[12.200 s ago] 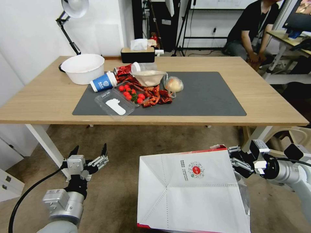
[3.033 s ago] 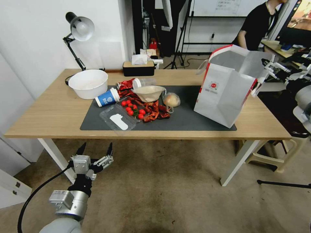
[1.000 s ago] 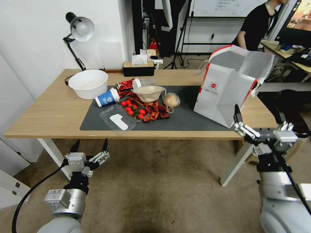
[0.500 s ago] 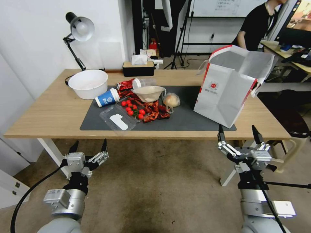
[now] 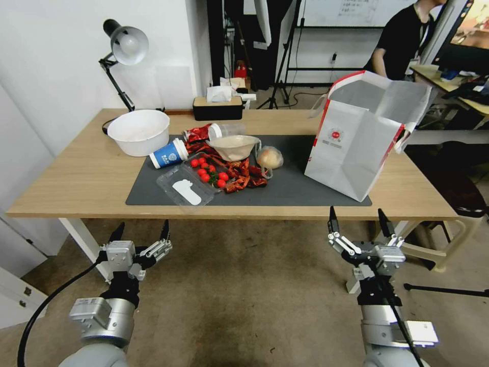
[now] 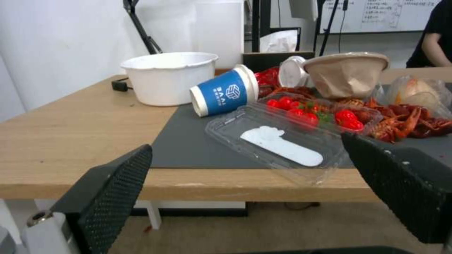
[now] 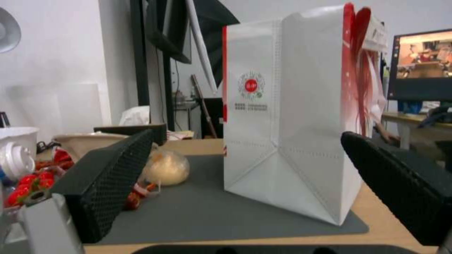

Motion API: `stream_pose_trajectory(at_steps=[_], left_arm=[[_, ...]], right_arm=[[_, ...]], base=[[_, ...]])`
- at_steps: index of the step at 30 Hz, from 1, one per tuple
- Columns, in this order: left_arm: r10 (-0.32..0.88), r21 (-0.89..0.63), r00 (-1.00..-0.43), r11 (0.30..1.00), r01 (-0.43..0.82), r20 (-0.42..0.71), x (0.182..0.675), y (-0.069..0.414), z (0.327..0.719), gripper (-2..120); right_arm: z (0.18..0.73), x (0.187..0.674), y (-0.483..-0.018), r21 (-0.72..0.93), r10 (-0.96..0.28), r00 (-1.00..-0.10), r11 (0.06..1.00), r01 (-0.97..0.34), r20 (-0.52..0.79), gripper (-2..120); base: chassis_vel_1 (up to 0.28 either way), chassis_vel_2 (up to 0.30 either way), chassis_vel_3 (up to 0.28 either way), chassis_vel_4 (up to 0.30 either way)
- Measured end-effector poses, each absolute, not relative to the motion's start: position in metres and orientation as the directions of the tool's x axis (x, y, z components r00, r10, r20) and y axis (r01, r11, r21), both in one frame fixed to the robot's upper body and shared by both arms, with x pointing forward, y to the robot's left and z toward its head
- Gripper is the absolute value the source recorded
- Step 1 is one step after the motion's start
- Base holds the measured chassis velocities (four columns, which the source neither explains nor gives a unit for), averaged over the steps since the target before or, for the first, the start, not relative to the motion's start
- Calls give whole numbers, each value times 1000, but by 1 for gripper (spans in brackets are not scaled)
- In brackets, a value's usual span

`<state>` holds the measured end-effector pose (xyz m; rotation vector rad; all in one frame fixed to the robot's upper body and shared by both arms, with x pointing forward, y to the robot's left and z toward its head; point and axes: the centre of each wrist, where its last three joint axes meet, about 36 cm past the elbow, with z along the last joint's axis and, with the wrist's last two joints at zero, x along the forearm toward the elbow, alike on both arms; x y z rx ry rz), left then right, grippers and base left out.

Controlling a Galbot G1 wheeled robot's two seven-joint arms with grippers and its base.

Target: Pick up the food delivery bag from the floor and place it on the table.

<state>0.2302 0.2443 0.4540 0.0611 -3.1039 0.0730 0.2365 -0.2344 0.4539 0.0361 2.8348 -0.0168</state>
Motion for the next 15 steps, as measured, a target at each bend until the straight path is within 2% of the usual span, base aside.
stream_pose_trajectory(at_steps=[8, 15], left_arm=[[-38, -45, -998, 998, -39, 41, 230, 244, 454, 100], [-34, -39, -998, 999, -36, 49, 229, 243, 456, 100]], right_arm=[[449, 238, -232, 0, 24, -955, 1000, 25, -296, 100], [423, 231, -212, 32, 22, -968, 999, 15, -250, 100]], base=[[0, 0, 0, 0], [0, 0, 0, 0]])
